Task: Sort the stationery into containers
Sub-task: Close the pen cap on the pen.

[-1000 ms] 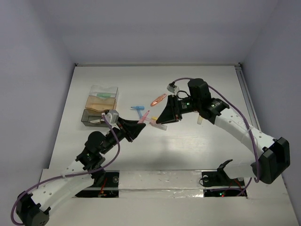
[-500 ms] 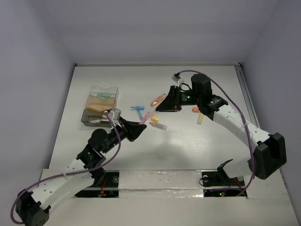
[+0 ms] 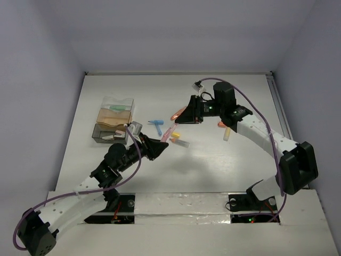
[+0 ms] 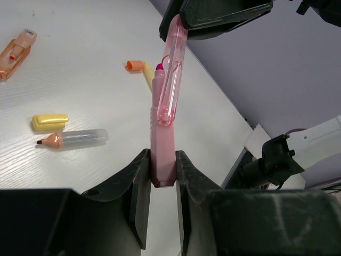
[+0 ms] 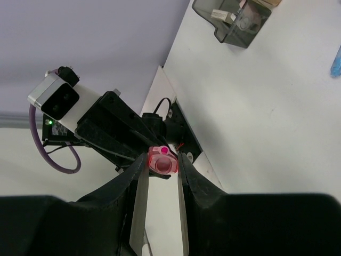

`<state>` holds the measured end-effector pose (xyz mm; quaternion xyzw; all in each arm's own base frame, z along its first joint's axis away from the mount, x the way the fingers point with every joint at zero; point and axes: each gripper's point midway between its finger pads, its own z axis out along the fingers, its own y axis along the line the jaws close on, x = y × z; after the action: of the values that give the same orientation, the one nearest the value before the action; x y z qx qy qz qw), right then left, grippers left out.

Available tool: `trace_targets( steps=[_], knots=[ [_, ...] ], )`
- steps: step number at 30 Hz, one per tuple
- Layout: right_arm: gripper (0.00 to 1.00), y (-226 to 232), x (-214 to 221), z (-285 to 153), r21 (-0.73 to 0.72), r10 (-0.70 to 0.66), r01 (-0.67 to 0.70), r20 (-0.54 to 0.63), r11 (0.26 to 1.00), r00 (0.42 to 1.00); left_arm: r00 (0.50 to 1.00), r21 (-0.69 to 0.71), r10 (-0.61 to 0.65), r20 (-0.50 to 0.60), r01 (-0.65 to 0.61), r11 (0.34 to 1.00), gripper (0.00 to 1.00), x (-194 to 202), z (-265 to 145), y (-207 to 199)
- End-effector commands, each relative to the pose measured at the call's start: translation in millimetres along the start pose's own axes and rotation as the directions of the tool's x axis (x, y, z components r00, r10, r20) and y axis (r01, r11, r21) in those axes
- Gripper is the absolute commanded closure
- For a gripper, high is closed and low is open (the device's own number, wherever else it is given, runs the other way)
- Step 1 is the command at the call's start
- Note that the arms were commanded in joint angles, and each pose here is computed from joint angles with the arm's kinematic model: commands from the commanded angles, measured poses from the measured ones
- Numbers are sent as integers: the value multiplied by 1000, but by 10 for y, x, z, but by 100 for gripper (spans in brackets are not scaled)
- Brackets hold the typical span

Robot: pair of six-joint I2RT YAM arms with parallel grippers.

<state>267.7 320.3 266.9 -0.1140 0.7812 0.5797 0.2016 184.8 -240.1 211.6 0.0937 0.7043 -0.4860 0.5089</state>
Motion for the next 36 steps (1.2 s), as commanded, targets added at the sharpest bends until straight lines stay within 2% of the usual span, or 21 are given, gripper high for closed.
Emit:
trace_targets(
  steps=[1,13,23,36],
  knots=[
    [80,94,-315,-31,-11,-134,135,90,991,987,997,127,11,82,-21,992,100,-311,-9,-348],
    [81,27,-211,11,-24,-98,99,22,995,995,997,152,18,70,-28,988,100,-315,23,-404],
    [84,53,-55,75,-29,-99,99,-15,995,995,994,161,15,108,-33,986,100,-410,51,-438],
    [89,21,47,107,41,-111,109,31,993,993,981,115,-11,194,-11,993,100,-631,63,-408]
  ],
)
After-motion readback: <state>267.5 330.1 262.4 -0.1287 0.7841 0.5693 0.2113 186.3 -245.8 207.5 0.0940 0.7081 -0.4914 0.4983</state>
